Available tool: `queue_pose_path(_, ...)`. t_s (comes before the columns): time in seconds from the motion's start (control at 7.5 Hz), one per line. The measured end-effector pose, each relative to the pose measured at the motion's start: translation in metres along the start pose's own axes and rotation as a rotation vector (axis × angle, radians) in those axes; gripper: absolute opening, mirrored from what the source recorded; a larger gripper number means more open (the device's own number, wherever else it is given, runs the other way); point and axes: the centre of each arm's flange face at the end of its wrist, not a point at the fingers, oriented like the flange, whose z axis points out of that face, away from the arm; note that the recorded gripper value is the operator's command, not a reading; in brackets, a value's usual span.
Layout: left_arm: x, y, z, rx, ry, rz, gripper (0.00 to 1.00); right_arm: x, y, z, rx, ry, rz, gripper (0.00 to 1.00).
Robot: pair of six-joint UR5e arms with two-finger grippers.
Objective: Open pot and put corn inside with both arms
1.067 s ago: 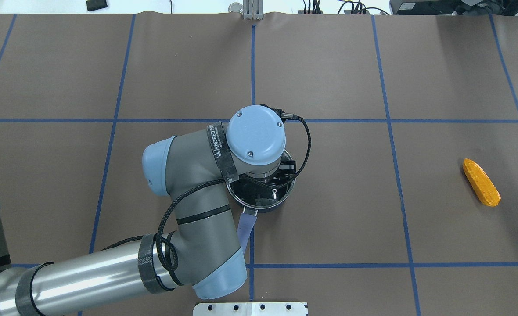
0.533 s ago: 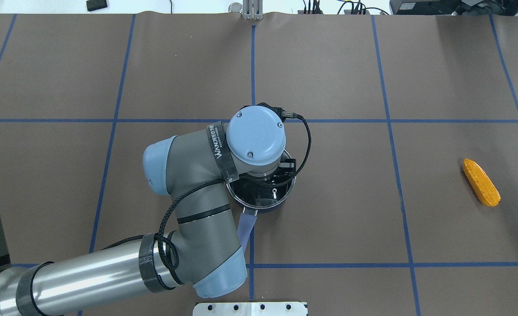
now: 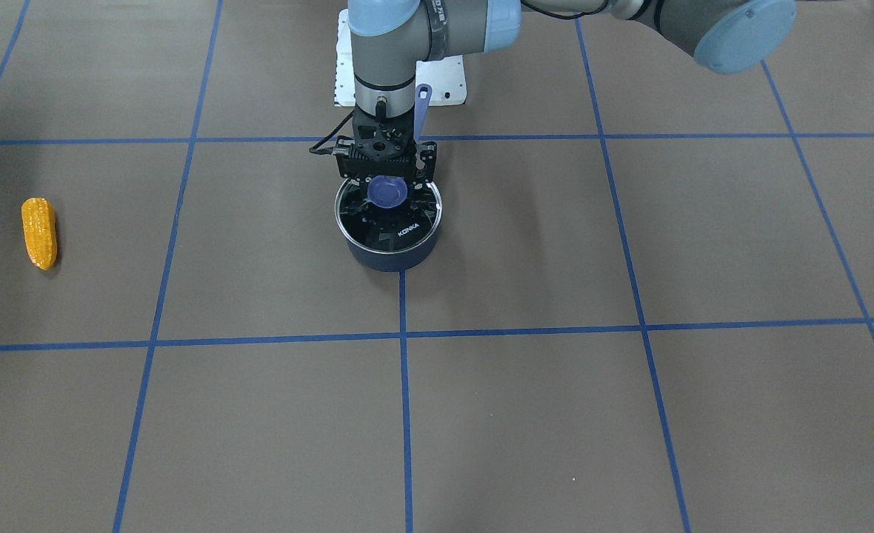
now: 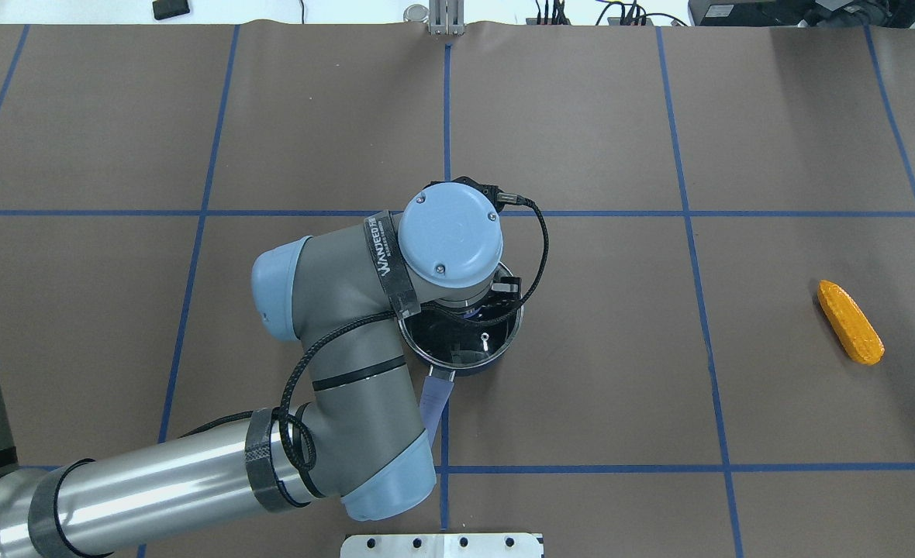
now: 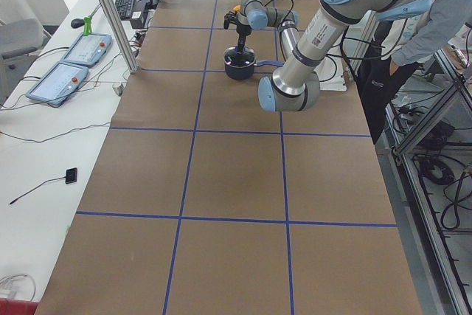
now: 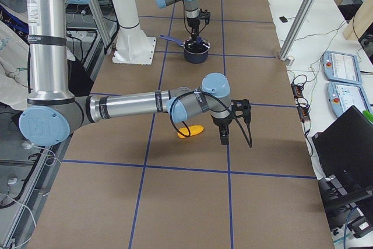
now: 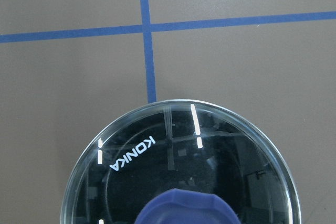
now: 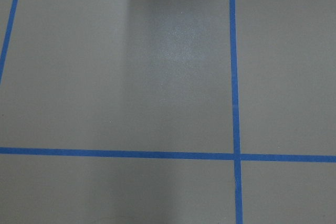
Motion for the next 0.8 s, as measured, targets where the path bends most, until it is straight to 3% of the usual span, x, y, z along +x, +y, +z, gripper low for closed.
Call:
queue_pose_path(0.13,-0.001,-0.001,-0.002,0.002,0.002,-0.001,0.04,0.000,0.000,0.000,0.000,0.000,0.000,1.00)
queue_pose_path(0.27,-0.001,-0.003,-0.006,0.006,0.007,-0.001,0.00,0.000,0.000,0.000,0.000,0.000,0.000,1.00)
queue_pose_path(0.8,-0.030,-0.009,-0.075,0.034,0.032,0.046,0.00,-0.001,0.000,0.000,0.000,-0.001,0.000,1.00)
